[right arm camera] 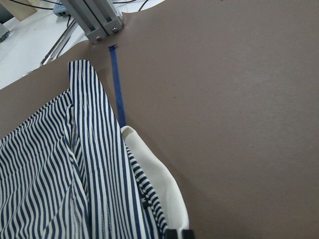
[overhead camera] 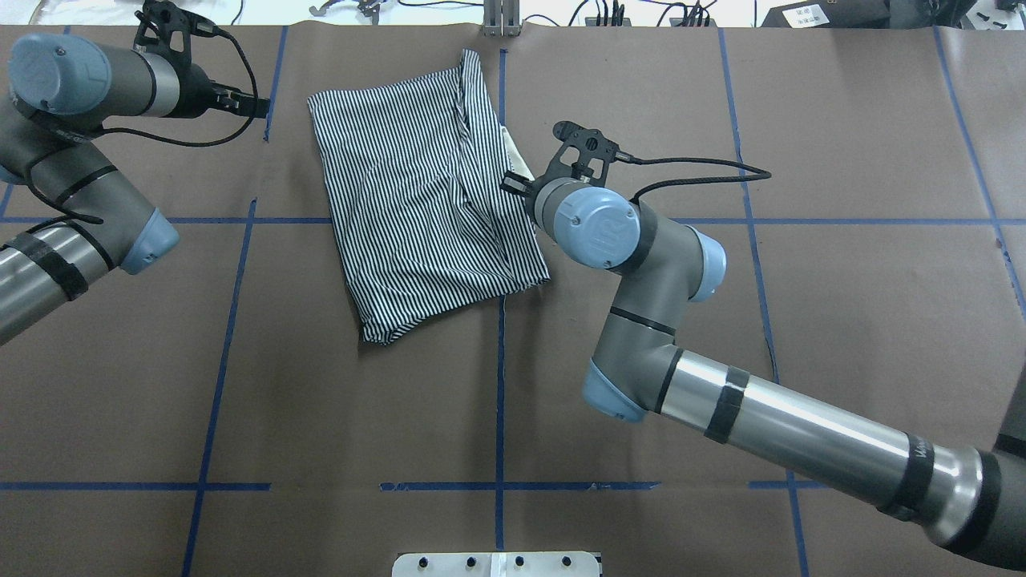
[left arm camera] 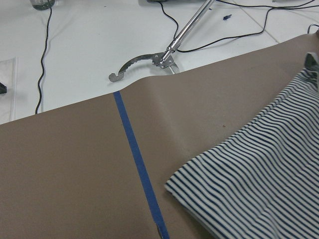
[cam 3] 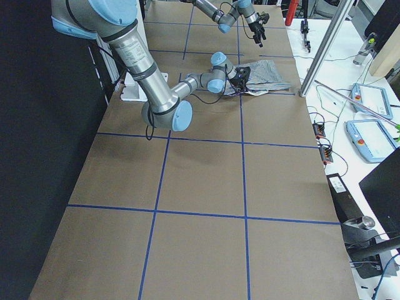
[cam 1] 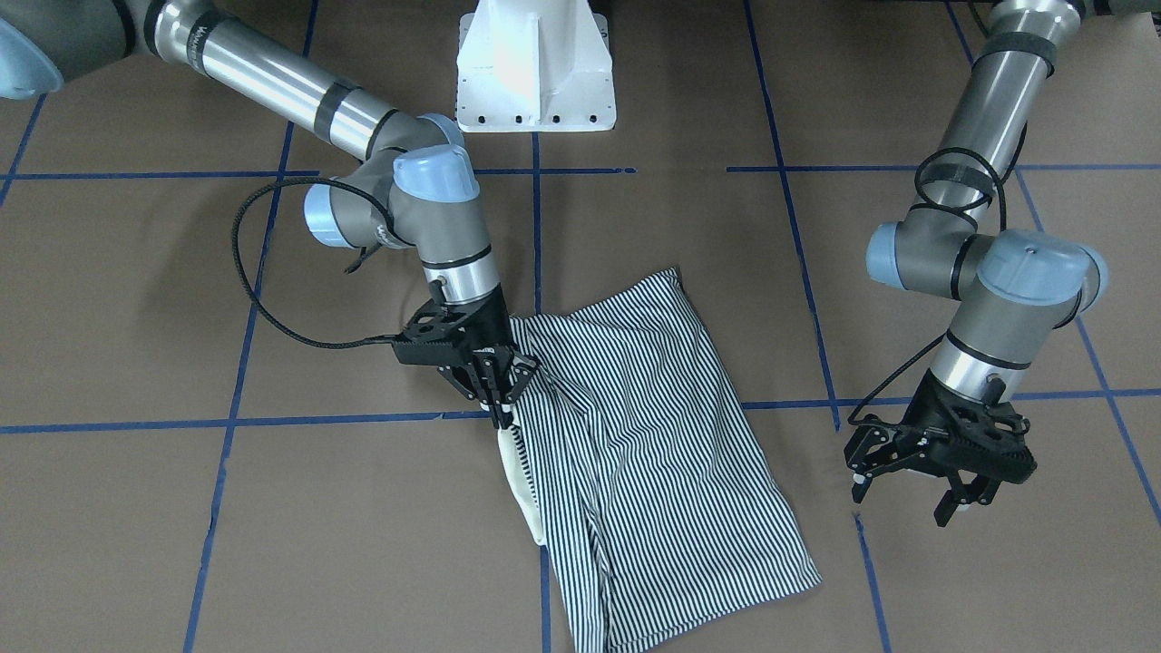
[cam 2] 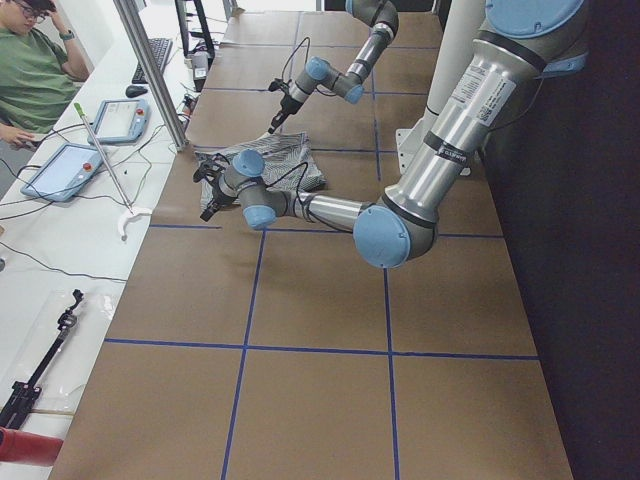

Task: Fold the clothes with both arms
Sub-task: 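Drag the shirt toward the table center with the right gripper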

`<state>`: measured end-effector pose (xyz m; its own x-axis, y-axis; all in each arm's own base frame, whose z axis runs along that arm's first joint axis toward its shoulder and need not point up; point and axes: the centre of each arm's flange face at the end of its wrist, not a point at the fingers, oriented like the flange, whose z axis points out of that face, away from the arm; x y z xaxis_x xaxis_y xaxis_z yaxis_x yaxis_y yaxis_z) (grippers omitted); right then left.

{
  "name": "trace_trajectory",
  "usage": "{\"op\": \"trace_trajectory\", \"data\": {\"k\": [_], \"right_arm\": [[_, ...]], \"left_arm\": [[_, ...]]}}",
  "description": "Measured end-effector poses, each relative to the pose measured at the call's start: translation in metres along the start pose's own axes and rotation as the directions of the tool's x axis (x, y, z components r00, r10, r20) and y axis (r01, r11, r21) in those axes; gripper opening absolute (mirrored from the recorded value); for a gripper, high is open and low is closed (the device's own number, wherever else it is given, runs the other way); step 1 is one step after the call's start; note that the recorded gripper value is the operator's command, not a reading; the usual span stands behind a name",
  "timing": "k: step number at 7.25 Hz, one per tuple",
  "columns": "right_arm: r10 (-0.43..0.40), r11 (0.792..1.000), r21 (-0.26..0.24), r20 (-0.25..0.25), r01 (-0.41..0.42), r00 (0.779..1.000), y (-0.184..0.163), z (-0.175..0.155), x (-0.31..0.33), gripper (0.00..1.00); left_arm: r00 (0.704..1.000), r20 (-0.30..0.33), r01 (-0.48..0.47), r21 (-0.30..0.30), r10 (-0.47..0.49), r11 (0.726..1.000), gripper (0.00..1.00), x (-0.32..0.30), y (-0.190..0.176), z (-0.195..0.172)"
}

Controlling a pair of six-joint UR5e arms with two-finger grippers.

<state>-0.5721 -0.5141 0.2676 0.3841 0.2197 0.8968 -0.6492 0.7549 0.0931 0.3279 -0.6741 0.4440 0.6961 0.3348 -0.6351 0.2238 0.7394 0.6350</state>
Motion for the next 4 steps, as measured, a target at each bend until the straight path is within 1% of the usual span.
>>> {"op": "trace_trajectory", "data": {"k": [1,2,4], "right_arm": [[-0.008,1.0,-0.004,0.006,0.008,1.0,0.006,-0.021,0.03,0.0],[-0.021,1.0,-0.003,0.011,0.021,1.0,0.019,-0.043,0.06,0.0],[-0.044,0.999,0.009,0.009,0.044,0.999,0.044,-0.069,0.097,0.0]], "left_arm": [[1.0,-0.003,-0.001,0.002,0.002,1.0,1.0,0.002,0.0,-0.001],[1.0,-0.006,-0.003,0.002,0.003,1.0,1.0,0.004,0.0,-0.001],[1.0,-0.008,-0.003,0.001,0.003,1.0,1.0,0.005,0.0,0.0]]}}
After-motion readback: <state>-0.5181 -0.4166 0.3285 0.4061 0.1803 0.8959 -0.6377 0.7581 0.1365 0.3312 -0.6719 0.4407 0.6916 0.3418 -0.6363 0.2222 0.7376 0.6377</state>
